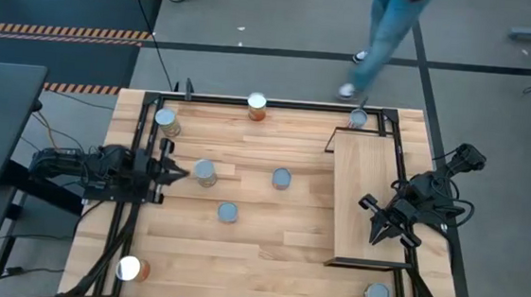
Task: Pick and place cans onto a shelf
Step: Put the canned carrots on the shelf
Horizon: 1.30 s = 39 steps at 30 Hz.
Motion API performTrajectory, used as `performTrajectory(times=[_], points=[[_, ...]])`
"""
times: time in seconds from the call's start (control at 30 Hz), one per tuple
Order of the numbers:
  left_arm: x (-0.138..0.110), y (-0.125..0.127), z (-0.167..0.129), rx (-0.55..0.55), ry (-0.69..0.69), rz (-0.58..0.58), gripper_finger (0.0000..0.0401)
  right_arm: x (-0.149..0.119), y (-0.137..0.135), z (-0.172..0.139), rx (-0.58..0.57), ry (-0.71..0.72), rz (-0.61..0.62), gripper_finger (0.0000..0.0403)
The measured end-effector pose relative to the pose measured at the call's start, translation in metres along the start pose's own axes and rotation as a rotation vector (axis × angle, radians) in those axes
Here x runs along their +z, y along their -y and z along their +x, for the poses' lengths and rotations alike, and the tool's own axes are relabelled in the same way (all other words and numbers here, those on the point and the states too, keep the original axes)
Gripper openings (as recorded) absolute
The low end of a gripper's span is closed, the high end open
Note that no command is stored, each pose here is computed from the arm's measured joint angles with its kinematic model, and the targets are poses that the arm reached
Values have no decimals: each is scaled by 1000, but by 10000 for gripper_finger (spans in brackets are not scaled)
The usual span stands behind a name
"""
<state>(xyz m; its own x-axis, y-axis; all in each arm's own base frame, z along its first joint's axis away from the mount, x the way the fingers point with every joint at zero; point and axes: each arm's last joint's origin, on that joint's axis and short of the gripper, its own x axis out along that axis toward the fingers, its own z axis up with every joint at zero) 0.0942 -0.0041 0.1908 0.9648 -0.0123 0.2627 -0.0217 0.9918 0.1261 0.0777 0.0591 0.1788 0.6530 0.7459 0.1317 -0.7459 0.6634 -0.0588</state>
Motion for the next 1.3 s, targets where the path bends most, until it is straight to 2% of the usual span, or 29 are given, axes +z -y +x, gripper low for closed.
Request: performTrajectory(times=[0.17, 0.23, 0.37, 0.47, 0.63, 0.73, 0.93, 1.0, 1.03, 1.1, 1.17, 1.23, 1.3], points=[[-1, -5, 0, 160, -29, 48, 25, 0, 1, 0, -10, 4, -8, 38], [-1, -6, -1, 201, -36, 52, 25, 5, 2, 0, -33, 48, -70, 38], [-1, -6, -1, 213, -39, 52, 25, 21, 1, -3, 3, 218, -233, 38], [-1, -6, -1, 217, -36, 47, 25, 34, -1, -7, 23, 354, -282, 38], [0, -7, -1, 227, -20, -37, 25, 54, -4, -16, 0, 573, -364, 38], [0, -7, -1, 257, -20, -84, 25, 66, -6, -26, -20, 733, -352, 38], [-2, -9, -1, 314, -34, -100, 25, 83, -6, -46, -191, 1004, -234, 38], [-2, -9, -1, 316, -34, -103, 25, 87, -5, -52, -315, 1075, -253, 38], [-2, -9, -1, 315, -35, -102, 25, 89, -2, -55, -433, 1095, -229, 38], [-2, -9, -1, 316, -32, -103, 25, 97, 4, -60, -696, 1101, -90, 36], [-2, -9, -1, 315, -33, -103, 25, 105, 11, -59, -958, 964, -22, 34], [-2, -9, -1, 315, -33, -103, 25, 113, 18, -56, -1186, 753, 28, 33], [-2, -9, -1, 315, -32, -103, 25, 125, 22, -57, -1392, 638, 121, 32]])
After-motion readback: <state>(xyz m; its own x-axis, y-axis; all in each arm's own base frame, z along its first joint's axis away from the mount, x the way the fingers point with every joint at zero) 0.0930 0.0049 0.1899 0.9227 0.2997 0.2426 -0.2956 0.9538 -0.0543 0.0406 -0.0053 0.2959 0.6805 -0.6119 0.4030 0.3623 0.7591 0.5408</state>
